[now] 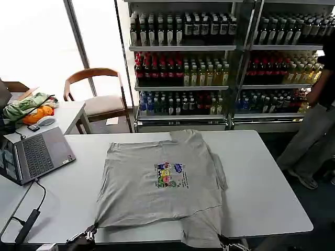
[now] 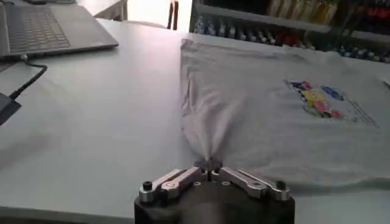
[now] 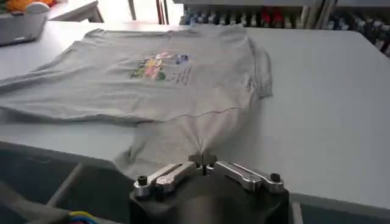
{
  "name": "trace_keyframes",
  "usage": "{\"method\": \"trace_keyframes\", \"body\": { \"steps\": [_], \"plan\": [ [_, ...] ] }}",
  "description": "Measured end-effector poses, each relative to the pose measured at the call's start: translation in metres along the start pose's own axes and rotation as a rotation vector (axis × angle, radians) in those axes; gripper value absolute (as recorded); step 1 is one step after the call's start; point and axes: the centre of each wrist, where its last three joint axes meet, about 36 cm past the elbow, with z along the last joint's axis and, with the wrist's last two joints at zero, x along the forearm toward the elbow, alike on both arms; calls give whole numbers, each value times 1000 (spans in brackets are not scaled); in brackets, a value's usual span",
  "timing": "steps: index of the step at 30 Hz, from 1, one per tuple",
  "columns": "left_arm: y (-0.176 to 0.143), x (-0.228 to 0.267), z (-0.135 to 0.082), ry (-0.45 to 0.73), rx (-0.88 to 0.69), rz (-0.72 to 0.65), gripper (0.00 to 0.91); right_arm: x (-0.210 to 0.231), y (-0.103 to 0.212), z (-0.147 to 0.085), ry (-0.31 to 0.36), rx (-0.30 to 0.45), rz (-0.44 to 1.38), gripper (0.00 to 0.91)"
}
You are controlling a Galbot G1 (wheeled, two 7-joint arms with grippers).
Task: Fold and organize the clothes.
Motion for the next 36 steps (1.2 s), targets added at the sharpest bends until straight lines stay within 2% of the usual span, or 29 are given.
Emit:
{"method": "trace_keyframes", "body": {
  "steps": [17, 36],
  "plan": [
    [12, 0, -22, -56, -51, -8, 10, -32, -13, -22, -175, -13, 6, 0],
    [26, -70, -76, -133, -102, 91, 10, -118, -30, -67, -307, -33, 49, 0]
  ]
}}
